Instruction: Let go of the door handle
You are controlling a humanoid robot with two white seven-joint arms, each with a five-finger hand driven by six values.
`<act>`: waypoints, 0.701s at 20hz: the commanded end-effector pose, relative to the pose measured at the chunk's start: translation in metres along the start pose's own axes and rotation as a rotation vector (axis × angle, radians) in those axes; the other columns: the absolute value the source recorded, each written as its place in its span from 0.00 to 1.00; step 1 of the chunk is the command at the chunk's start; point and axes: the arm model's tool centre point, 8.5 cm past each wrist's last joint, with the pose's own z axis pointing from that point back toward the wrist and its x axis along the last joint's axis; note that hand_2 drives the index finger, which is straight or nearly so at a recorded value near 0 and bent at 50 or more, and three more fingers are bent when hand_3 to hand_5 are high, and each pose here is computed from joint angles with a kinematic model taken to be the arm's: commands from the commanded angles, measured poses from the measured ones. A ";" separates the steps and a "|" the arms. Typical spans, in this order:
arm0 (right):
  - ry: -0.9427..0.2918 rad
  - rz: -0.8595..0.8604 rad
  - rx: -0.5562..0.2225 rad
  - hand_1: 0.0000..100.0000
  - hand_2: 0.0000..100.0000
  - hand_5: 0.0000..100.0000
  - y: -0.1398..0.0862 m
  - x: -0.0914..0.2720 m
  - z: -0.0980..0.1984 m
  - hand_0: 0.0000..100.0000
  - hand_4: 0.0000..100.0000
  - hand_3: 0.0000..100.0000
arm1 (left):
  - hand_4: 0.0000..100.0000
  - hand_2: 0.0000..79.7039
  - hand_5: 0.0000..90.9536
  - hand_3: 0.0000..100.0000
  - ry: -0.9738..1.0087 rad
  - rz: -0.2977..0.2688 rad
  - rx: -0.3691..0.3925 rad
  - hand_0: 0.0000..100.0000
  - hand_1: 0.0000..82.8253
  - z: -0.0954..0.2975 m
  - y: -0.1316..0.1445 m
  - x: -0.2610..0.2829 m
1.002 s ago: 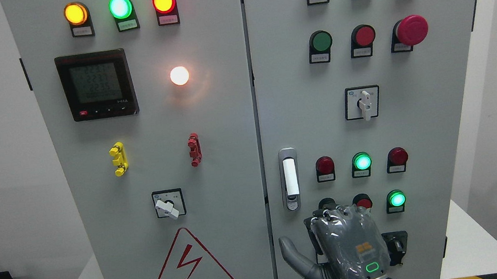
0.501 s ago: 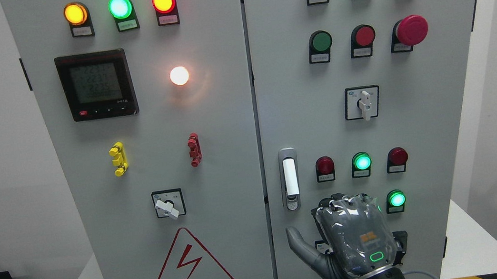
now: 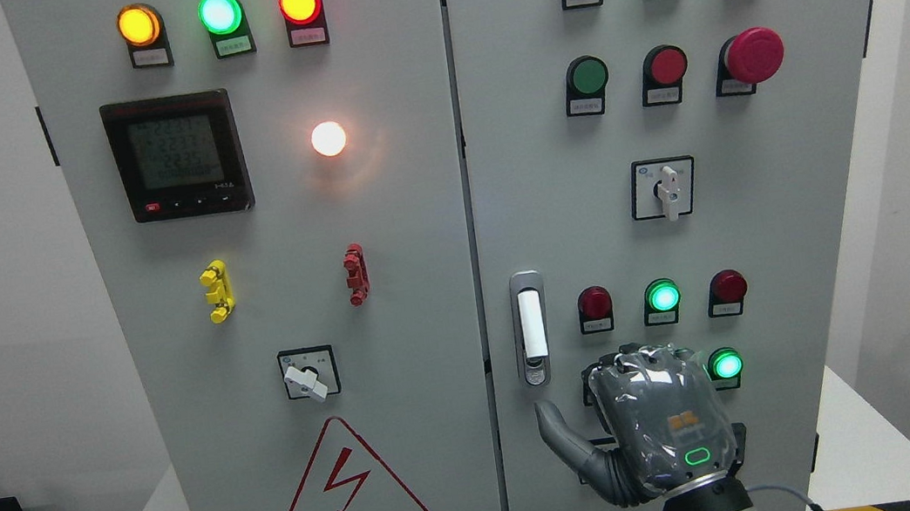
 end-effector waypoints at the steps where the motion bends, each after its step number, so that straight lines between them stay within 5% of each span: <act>1: 0.005 0.014 0.001 0.00 1.00 0.91 -0.003 -0.004 -0.005 0.38 0.90 1.00 | 0.00 0.00 0.00 0.00 0.000 -0.024 -0.002 0.12 0.47 0.000 0.000 0.000; 14: 0.000 0.019 -0.003 0.00 1.00 0.92 -0.011 -0.003 -0.020 0.38 0.90 1.00 | 0.00 0.00 0.00 0.00 -0.002 -0.024 -0.002 0.12 0.47 0.000 0.000 0.000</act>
